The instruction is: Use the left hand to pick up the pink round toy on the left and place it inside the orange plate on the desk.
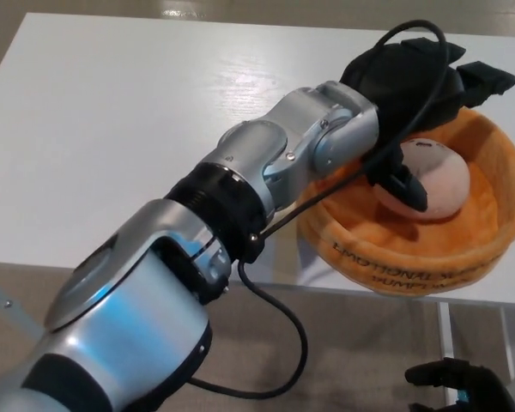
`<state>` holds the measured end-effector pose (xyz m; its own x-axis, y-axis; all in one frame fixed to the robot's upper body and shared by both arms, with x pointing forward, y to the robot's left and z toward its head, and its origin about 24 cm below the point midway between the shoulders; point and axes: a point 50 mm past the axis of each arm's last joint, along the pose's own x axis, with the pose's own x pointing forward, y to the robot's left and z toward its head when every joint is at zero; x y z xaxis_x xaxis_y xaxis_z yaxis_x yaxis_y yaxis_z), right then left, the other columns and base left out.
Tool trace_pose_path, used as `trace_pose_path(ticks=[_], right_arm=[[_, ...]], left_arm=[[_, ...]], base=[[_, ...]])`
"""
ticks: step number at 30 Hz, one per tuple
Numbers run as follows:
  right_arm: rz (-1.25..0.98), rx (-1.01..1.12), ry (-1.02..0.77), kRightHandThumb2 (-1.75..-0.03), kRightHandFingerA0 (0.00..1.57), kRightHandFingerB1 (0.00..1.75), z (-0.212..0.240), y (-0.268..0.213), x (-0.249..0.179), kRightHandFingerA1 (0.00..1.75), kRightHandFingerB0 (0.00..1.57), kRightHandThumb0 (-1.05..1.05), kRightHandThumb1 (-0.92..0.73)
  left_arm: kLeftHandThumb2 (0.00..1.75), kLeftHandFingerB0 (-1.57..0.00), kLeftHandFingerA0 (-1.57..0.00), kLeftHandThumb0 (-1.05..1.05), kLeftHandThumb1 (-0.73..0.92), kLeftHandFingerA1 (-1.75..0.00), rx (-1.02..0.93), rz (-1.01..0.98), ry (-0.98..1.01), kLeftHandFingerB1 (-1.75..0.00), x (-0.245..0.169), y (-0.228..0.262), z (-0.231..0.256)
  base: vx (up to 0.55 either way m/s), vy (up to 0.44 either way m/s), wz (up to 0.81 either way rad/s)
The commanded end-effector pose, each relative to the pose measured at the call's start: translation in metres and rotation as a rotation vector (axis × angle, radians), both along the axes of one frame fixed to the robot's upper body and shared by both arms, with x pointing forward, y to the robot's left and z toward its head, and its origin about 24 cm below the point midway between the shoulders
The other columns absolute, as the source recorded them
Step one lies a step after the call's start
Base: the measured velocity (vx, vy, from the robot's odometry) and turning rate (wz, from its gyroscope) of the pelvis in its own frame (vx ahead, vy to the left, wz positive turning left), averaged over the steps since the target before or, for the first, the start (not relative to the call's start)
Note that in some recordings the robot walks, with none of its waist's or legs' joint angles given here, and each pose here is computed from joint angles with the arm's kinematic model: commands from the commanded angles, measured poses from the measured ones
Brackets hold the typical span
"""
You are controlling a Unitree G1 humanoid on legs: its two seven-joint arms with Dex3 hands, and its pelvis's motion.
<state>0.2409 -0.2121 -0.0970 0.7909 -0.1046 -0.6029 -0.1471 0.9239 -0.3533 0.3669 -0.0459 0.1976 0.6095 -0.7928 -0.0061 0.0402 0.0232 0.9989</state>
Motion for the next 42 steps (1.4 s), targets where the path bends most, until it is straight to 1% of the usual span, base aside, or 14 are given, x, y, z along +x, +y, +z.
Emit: trace_pose_path(ticks=[1, 5, 7, 8, 9, 14, 16, 19, 20, 27, 28, 32, 33, 42], right_arm=[[0.003, 0.016, 0.03, -0.57, 0.65, 0.76, -0.005, 0.004, -0.005, 0.91, 0.59, -0.18, -0.59], [-0.015, 0.045, 0.036, -0.57, 0.66, 0.76, -0.008, 0.009, -0.009, 0.94, 0.56, -0.16, -0.59], [-0.009, 0.047, 0.034, -0.85, 0.71, 0.76, -0.009, 0.01, -0.011, 0.88, 0.55, -0.22, -0.42], [0.004, 0.031, 0.039, -0.57, 0.66, 0.74, -0.01, 0.01, -0.011, 0.9, 0.58, -0.2, -0.59], [0.006, 0.027, 0.041, -0.57, 0.65, 0.74, -0.009, 0.009, -0.01, 0.88, 0.59, -0.2, -0.59], [0.005, 0.016, 0.034, -0.57, 0.64, 0.75, -0.007, 0.007, -0.007, 0.88, 0.59, -0.19, -0.58], [-0.002, 0.016, 0.024, -0.57, 0.65, 0.76, -0.006, 0.005, -0.006, 0.9, 0.59, -0.19, -0.59], [-0.007, 0.017, 0.02, -0.57, 0.64, 0.76, -0.005, 0.003, -0.006, 0.9, 0.58, -0.18, -0.59], [-0.013, 0.02, 0.019, -0.57, 0.66, 0.76, -0.005, 0.002, -0.006, 0.92, 0.57, -0.17, -0.57], [-0.031, 0.024, 0.01, -0.57, 0.64, 0.77, -0.005, 0.002, -0.007, 0.92, 0.57, -0.16, -0.57], [-0.031, 0.021, 0.009, -0.57, 0.64, 0.76, -0.005, 0.001, -0.007, 0.9, 0.56, -0.16, -0.58], [-0.027, 0.013, 0.009, -0.57, 0.64, 0.75, -0.003, 0.001, -0.005, 0.9, 0.56, -0.17, -0.58], [-0.029, 0.013, 0.008, -0.56, 0.63, 0.76, -0.003, 0.001, -0.004, 0.9, 0.56, -0.16, -0.58], [-0.03, 0.011, 0.005, -0.58, 0.65, 0.76, -0.003, -0.001, -0.004, 0.91, 0.55, -0.15, -0.58]], left_arm=[[0.71, 0.0, 0.0, -1.04, 0.47, 0.0, 0.053, 0.017, 0.027, -0.18, 0.002, 0.002, 0.014], [0.6, 0.0, 0.0, -1.03, 0.58, 0.0, 0.038, -0.007, 0.005, -0.08, -0.001, 0.007, 0.029], [0.77, 0.0, 0.0, -0.99, 0.38, 0.0, -0.006, -0.05, -0.053, -0.1, -0.007, 0.012, 0.05], [0.75, 0.0, 0.0, -0.97, 0.37, 0.0, -0.056, -0.107, -0.114, -0.16, -0.017, 0.022, 0.074], [0.87, 0.0, 0.0, -0.76, 0.38, -0.01, -0.075, -0.132, -0.136, -0.16, -0.022, 0.026, 0.083], [0.7, -0.01, -0.03, -0.9, 0.36, -0.14, -0.173, -0.248, -0.22, -0.24, -0.055, 0.052, 0.121], [0.8, -0.08, 0.0, -0.56, 0.35, -0.18, -0.254, -0.311, -0.199, -0.43, -0.081, 0.083, 0.132], [0.53, -0.17, 0.0, -0.66, 0.41, -0.23, -0.288, -0.342, -0.163, -0.31, -0.102, 0.103, 0.131], [0.7, -0.13, -0.06, -0.58, 0.36, -0.21, -0.307, -0.356, -0.151, -0.38, -0.111, 0.112, 0.127], [0.66, -0.13, -0.06, -0.51, 0.35, -0.24, -0.464, -0.469, 0.086, -0.35, -0.165, 0.174, 0.079], [0.83, 0.0, -0.02, -0.31, 0.24, -0.51, -0.464, -0.468, 0.123, -0.46, -0.172, 0.183, 0.069], [0.81, 0.0, -0.02, -0.3, 0.21, -0.51, -0.469, -0.458, 0.201, -0.46, -0.182, 0.198, 0.052], [0.53, -0.22, -0.17, -0.49, 0.4, -0.3, -0.485, -0.442, 0.26, -0.29, -0.185, 0.205, 0.046], [0.59, -0.21, -0.24, -0.74, 0.6, -0.37, -0.719, -0.558, 0.703, -0.29, -0.196, 0.244, 0.016]], base=[[0.0, 0.0, 0.0], [0.0, 0.0, 0.0], [0.0, 0.0, 0.0], [0.0, 0.0, 0.0], [0.0, 0.0, 0.0], [0.0, 0.0, 0.0], [0.0, 0.0, 0.0], [0.0, 0.0, 0.0], [0.0, 0.0, 0.0], [0.0, 0.0, 0.0], [0.0, 0.0, 0.0], [0.0, 0.0, 0.0], [0.0, 0.0, 0.0], [0.0, 0.0, 0.01]])
